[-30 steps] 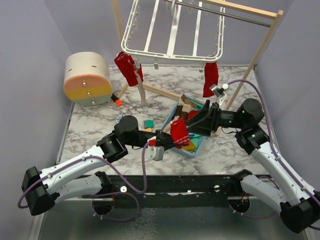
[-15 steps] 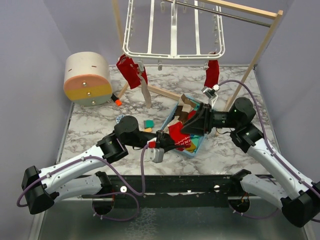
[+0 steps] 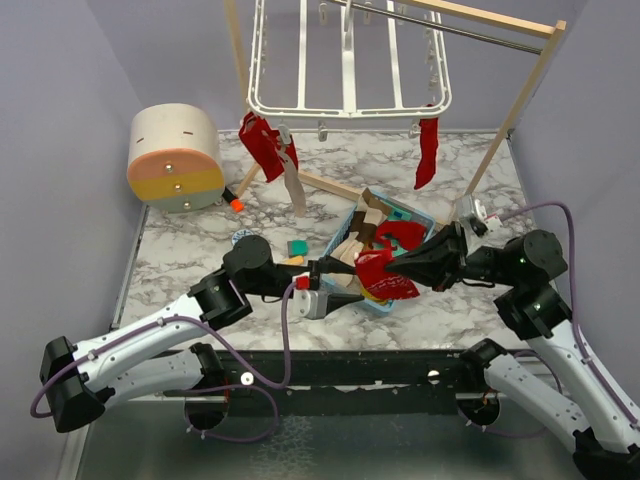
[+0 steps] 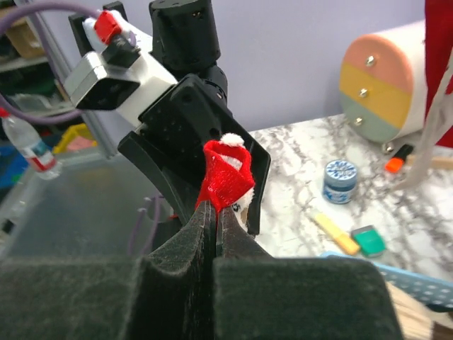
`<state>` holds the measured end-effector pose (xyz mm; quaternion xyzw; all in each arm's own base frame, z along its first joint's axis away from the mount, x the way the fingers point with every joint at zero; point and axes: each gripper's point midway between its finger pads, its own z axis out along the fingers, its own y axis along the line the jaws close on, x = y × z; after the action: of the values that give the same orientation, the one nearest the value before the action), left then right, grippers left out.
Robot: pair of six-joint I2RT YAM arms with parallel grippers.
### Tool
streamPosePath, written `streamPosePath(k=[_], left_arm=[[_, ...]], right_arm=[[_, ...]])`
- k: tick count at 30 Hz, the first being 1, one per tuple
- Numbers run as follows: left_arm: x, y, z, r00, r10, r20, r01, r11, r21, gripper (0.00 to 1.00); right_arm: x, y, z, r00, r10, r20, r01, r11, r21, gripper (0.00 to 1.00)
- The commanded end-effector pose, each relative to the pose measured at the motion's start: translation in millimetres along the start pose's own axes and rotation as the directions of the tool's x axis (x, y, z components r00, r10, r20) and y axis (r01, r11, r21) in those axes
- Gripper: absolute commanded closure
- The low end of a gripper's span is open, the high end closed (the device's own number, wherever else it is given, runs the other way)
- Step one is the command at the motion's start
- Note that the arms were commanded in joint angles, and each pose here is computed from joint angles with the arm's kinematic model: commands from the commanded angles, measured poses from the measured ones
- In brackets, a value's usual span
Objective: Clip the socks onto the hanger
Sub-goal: Pick up the sock from the bin.
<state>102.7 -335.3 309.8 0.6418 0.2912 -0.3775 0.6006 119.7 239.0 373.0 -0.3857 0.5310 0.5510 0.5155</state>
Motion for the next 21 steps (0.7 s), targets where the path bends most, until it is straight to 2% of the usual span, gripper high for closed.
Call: streamPosePath(k=[1, 6, 13, 16, 21], left_arm=[[-5, 3, -6, 0.995, -0.095, 0.004, 0.095, 0.993, -0.064, 0.48], [-23, 12, -6, 0.975, -0.204, 0.088, 0.213, 0.971, -0.109, 0.48], [-54, 17, 2, 0.902, -0.375, 0.212, 0.392, 0.919, -0.044, 0.68], [-64, 19, 4, 0.866, -0.432, 0.252, 0.450, 0.893, -0.015, 0.71], [-61, 22, 10, 0.855, -0.455, 0.249, 0.471, 0.882, -0.007, 0.75]], right_arm=[[10, -4, -11, 0.976, -0.215, -0.022, 0.216, 0.976, 0.033, 0.99], [14, -4, -22, 0.949, -0.314, -0.021, 0.314, 0.946, 0.077, 0.99], [9, -5, -32, 0.916, -0.398, 0.038, 0.389, 0.908, 0.154, 0.99], [9, -8, -34, 0.897, -0.441, 0.021, 0.431, 0.887, 0.165, 0.99], [6, -2, -32, 0.891, -0.453, 0.043, 0.445, 0.886, 0.129, 0.99]])
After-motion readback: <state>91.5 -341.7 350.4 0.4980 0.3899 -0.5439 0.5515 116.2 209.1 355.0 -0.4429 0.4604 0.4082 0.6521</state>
